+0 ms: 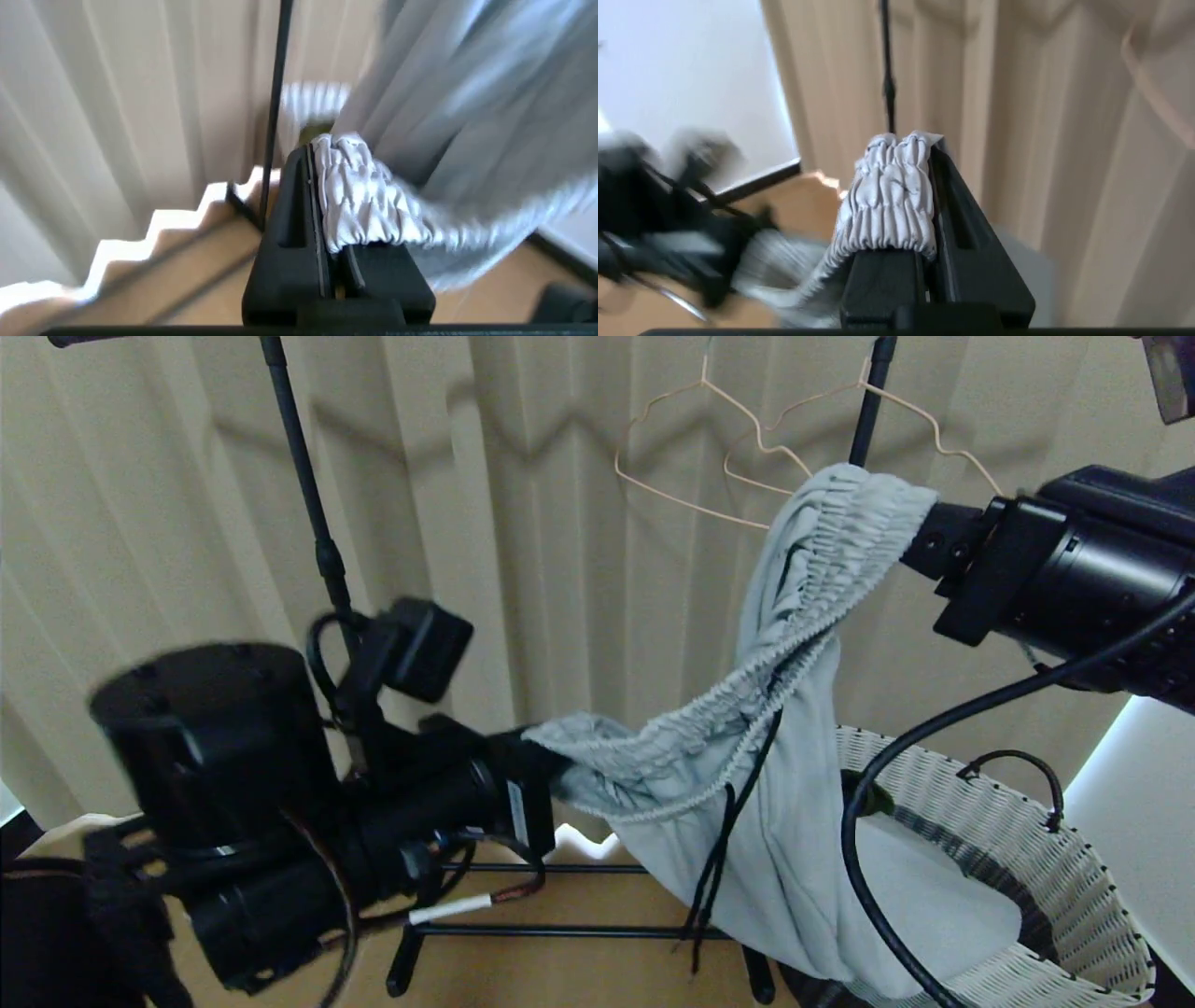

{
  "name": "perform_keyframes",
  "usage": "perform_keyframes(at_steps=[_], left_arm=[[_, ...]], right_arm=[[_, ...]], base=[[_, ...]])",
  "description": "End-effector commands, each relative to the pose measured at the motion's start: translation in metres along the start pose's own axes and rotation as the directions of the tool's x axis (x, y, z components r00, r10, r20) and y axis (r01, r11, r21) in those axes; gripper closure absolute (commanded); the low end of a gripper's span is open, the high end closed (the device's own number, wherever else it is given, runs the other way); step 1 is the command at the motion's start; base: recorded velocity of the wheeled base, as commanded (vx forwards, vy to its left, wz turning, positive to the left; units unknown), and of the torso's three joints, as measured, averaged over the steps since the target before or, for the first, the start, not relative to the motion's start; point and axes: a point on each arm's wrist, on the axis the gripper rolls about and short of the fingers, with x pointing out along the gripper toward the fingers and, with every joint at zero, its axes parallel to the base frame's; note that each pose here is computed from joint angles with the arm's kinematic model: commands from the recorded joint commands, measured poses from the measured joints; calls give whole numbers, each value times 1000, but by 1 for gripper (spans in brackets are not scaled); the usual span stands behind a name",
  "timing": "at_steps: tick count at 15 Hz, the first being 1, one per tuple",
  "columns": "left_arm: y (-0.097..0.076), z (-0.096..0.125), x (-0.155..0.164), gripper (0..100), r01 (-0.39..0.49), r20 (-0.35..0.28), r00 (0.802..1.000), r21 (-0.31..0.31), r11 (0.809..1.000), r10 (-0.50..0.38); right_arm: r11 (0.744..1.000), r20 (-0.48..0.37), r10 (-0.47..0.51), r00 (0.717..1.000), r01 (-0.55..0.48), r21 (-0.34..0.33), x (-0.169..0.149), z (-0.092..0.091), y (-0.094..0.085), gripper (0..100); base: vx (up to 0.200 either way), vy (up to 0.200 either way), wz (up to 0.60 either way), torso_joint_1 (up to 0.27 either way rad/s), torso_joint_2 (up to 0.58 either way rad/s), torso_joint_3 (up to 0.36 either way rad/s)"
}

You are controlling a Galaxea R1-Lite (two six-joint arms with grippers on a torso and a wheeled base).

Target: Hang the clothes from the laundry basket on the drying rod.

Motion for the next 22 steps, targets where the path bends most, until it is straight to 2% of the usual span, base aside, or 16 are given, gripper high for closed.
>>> perform_keyframes(at_steps=[1, 2, 3, 5, 6, 9, 12, 13, 15, 17, 18, 20, 22], left_arm=[[7, 109, -63, 100, 8, 225, 974, 25, 1000, -13], [5, 138, -72, 100, 6, 254, 967, 31, 1000, -14], [3, 153, -76, 100, 7, 283, 959, 37, 999, -17], [0, 171, -80, 100, 10, 325, 945, 47, 999, -25], [0, 171, -80, 100, 7, 325, 945, 50, 999, -23], [6, 152, -69, 100, -17, 257, 966, 58, 998, 1], [16, 120, -57, 100, -56, 142, 989, 49, 997, 49], [21, 103, -49, 100, -96, 73, 993, 44, 994, 93], [28, 89, -31, 100, -225, -14, 974, 45, 973, 226], [31, 84, -22, 100, -266, -34, 963, 49, 963, 268], [30, 87, -22, 100, -264, -25, 964, 49, 963, 266], [27, 112, -25, 100, -254, 63, 966, 44, 966, 251], [27, 113, -22, 100, -251, 63, 967, 61, 966, 248]], right_arm=[[1000, 26, -23, 999, 23, -8, 10, 7, -8, 100], [999, 66, -38, 997, 39, -19, 12, 17, -13, 100], [999, 98, -41, 994, 43, -26, 13, 24, -15, 100], [997, 144, -55, 988, 61, -39, 14, 31, -20, 100], [997, 147, -55, 988, 62, -40, 14, 31, -21, 100], [997, 133, -62, 989, 67, -36, 14, 27, -22, 100], [997, 88, -73, 993, 76, -30, 15, 14, -25, 100], [996, 57, -87, 995, 89, -28, 15, 5, -29, 100], [988, -4, -137, 991, 137, -68, 18, -13, -44, 100], [981, -27, -168, 985, 164, -103, 20, -22, -52, 100], [980, -22, -171, 985, 168, -104, 20, -21, -52, 100], [971, -2, -210, 978, 209, -118, 16, -15, -62, 100], [966, 13, -225, 974, 225, -124, 14, -13, -66, 100]], base=[[0, 0, 0, 0, 0, 0], [0, 0, 0, 0, 0, 0], [0, 0, 0, 0, 0, 0], [0, 0, 0, 0, 0, 0], [0, 0, 0, 0, 0, 0], [0, 0, 0, 0, 0, 0], [0, 0, 0, 0, 0, 0], [0, 0, 0, 0, 0, 0], [0, 0, 0, 0, 0, 0], [0, 0, 0, 0, 0, 0], [0, 0, 0, 0, 0, 0], [0, 0, 0, 0, 0, 0], [0, 0, 0, 0, 0, 0]])
